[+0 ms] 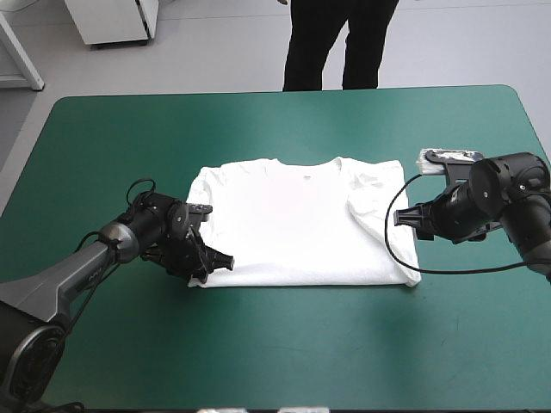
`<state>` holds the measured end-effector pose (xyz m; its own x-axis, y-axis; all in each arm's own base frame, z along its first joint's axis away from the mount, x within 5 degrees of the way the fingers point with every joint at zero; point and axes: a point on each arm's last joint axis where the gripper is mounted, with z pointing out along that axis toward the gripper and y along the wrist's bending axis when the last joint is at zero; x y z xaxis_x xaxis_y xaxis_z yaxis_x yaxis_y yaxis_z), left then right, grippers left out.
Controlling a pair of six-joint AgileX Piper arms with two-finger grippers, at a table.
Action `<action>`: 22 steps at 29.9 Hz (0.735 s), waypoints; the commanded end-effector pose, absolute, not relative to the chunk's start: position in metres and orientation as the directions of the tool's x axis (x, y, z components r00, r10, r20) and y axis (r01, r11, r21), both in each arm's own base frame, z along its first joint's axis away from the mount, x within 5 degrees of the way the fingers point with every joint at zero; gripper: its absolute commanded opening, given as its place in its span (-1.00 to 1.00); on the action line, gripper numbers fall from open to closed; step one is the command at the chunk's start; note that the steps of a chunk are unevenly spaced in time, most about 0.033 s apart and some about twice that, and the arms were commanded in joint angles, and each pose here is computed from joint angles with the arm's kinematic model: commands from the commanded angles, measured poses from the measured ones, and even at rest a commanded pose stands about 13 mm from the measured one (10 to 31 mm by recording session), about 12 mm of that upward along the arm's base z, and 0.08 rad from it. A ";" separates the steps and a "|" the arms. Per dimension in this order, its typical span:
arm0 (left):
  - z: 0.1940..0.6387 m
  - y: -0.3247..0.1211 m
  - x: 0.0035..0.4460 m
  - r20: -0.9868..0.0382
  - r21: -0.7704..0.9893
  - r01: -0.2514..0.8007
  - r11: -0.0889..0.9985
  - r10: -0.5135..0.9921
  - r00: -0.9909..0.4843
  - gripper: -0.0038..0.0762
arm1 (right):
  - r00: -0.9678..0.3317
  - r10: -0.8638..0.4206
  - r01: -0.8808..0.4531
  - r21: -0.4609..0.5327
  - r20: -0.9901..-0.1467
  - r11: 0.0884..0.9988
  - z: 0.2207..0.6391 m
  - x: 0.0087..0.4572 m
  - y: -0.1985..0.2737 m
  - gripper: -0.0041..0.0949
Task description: Fold the cloth
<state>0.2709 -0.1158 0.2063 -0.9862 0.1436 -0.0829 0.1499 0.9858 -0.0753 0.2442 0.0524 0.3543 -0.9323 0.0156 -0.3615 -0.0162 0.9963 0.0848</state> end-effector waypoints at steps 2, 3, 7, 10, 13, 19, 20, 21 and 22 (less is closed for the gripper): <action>0.209 -0.123 0.271 -0.101 -0.124 0.148 0.981 0.136 -0.986 -0.92 | -0.925 0.028 -0.009 0.097 -0.379 0.995 0.349 0.250 0.052 0.16; 0.209 -0.123 0.271 -0.101 -0.127 0.146 0.981 0.134 -0.986 -0.93 | -0.927 0.031 -0.008 0.102 -0.375 0.995 0.342 0.251 0.053 0.17; 0.209 -0.123 0.271 -0.102 -0.129 0.145 0.981 0.133 -0.986 -0.93 | -0.938 0.036 -0.013 0.138 -0.346 0.990 0.313 0.257 0.058 0.18; 0.209 -0.123 0.271 -0.102 -0.129 0.145 0.981 0.133 -0.986 -0.93 | -0.951 0.049 0.000 0.156 -0.306 0.988 0.290 0.259 0.061 0.18; 0.209 -0.123 0.271 -0.104 -0.129 0.145 0.981 0.132 -0.986 -0.93 | -0.956 0.052 0.008 0.151 -0.288 0.989 0.272 0.262 0.061 0.17; 0.209 -0.123 0.271 -0.104 -0.129 0.145 0.981 0.132 -0.986 -0.93 | -0.971 0.074 0.043 0.141 -0.229 0.989 0.242 0.262 0.061 0.17; 0.209 -0.123 0.271 -0.104 -0.129 0.145 0.981 0.132 -0.986 -0.93 | -0.973 0.081 0.049 0.147 -0.216 0.988 0.237 0.261 0.061 0.17; 0.209 -0.123 0.271 -0.104 -0.129 0.145 0.981 0.132 -0.986 -0.93 | -0.974 0.085 0.055 0.150 -0.208 0.987 0.232 0.260 0.061 0.17; 0.209 -0.123 0.272 -0.105 -0.128 0.146 0.981 0.133 -0.985 -0.93 | -0.976 0.089 0.059 0.151 -0.201 0.987 0.227 0.260 0.061 0.17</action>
